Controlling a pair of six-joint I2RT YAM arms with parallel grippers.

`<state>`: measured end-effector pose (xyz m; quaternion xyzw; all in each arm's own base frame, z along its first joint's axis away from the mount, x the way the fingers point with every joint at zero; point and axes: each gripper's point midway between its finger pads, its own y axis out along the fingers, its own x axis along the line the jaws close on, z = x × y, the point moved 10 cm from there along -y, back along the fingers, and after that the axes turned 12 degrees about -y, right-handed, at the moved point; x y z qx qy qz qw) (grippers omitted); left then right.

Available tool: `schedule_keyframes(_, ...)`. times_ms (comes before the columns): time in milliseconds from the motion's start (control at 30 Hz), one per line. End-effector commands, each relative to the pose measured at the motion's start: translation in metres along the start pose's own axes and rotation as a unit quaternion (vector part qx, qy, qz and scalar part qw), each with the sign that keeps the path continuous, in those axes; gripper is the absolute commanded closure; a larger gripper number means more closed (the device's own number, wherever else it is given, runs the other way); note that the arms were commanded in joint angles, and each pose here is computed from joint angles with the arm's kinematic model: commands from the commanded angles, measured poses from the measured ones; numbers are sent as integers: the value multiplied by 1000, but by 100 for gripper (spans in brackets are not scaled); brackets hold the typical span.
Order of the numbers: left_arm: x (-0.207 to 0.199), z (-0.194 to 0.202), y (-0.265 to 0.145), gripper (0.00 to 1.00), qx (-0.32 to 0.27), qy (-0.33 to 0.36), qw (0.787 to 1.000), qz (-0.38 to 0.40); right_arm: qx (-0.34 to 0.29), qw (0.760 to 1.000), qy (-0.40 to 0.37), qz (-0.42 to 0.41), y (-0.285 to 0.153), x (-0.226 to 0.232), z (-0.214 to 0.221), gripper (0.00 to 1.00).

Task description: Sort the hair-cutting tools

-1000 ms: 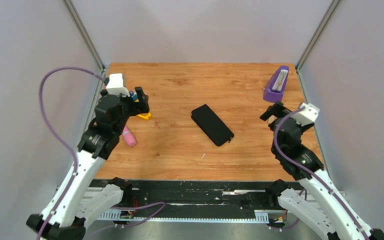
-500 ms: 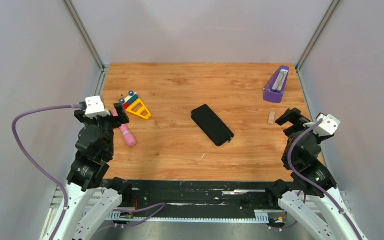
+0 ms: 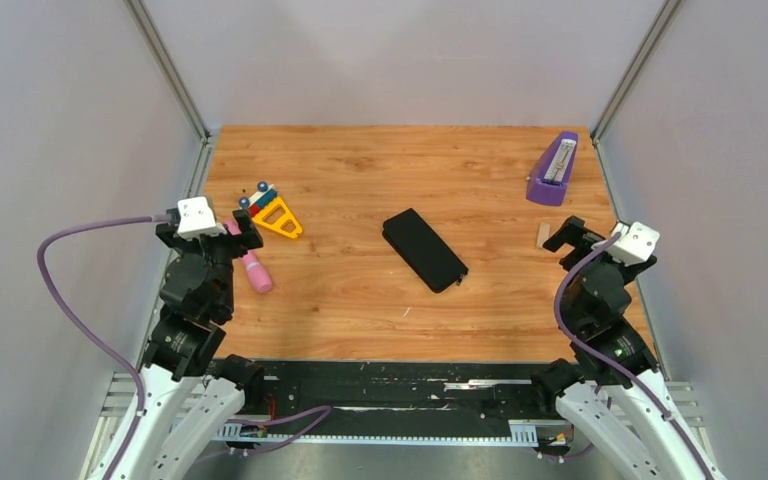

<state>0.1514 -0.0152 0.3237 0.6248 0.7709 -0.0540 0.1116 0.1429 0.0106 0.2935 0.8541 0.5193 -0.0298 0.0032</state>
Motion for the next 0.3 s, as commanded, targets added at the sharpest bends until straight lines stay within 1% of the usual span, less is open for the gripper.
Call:
schedule_keyframes(0, -4, -4, 5, 0, -20, -15, 1000, 7, -20, 1000, 14, -8, 4, -1, -6, 0)
schedule_keyframes(267, -7, 0, 8, 0, -12, -10, 1000, 14, -19, 1000, 22, -8, 14, -4, -1, 0)
